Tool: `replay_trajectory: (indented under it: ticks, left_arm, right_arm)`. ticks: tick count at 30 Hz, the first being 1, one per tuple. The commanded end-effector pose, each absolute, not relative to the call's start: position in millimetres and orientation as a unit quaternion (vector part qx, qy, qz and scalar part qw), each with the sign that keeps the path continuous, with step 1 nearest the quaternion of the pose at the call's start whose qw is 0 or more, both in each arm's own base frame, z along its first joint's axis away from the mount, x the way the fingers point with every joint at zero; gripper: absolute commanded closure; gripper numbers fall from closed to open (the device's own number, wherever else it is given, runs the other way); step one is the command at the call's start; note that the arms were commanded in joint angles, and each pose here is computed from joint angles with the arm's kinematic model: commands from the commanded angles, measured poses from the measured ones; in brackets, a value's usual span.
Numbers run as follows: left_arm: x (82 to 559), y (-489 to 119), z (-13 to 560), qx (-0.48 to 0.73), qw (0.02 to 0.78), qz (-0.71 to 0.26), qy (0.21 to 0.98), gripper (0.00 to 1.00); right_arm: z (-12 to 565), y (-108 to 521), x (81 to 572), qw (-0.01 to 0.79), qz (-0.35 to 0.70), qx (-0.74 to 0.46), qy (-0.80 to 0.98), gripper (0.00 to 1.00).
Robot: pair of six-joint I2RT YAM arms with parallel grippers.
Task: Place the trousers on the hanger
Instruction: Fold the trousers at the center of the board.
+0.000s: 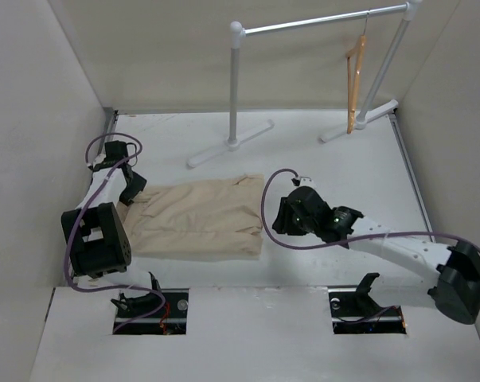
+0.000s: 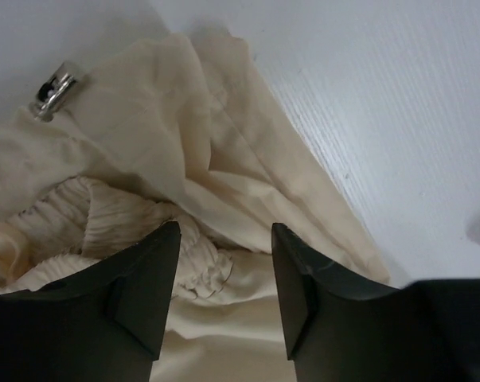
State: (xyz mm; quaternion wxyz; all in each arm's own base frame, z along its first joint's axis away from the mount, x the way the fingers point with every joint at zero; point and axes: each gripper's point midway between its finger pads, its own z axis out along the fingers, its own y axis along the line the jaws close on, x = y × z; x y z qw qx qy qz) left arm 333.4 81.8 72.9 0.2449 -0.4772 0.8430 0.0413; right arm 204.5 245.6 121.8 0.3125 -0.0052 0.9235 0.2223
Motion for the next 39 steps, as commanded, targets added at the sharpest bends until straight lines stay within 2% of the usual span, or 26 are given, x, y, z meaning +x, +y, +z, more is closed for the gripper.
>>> replay_trajectory:
  ticks: [1, 4, 7, 9, 17, 22, 27, 28, 33, 39]
  left_arm:
    - [349, 86, 85, -0.472, 0.266, 0.038, 0.84, 0.58]
    - [352, 79, 103, -0.462, 0.295, 0.037, 0.835, 0.64]
    - [357, 49, 136, -0.424, 0.342, 0.023, 0.838, 0.63]
    - [364, 8, 150, -0.376, 0.355, -0.01, 0.856, 0.61]
    - [380, -191, 161, -0.154, 0.313, -0.115, 0.93, 0.49]
    - [375, -266, 149, -0.048, 0.27, -0.132, 0.952, 0.47]
    - [370, -303, 127, 0.014, 0.247, -0.115, 0.962, 0.45]
    - [371, -306, 123, 0.015, 0.246, -0.114, 0.962, 0.45]
    - [371, -310, 107, 0.027, 0.234, -0.108, 0.966, 0.45]
    - [372, -321, 100, 0.042, 0.236, -0.103, 0.965, 0.57]
  right_arm:
    - [154, 294, 230, 0.324, 0.358, -0.001, 0.876, 0.55]
    - [149, 303, 234, 0.319, 0.366, -0.002, 0.874, 0.58]
    - [141, 314, 235, 0.307, 0.378, 0.003, 0.874, 0.56]
    - [132, 321, 232, 0.297, 0.381, 0.002, 0.875, 0.55]
    - [105, 319, 231, 0.289, 0.349, 0.019, 0.891, 0.61]
    - [92, 310, 223, 0.276, 0.324, 0.021, 0.905, 0.6]
    - [78, 306, 213, 0.265, 0.311, 0.024, 0.912, 0.57]
    - [77, 307, 213, 0.265, 0.313, 0.023, 0.912, 0.58]
    - [82, 310, 218, 0.275, 0.317, 0.021, 0.907, 0.77]
    - [79, 290, 219, 0.291, 0.294, 0.037, 0.91, 0.89]
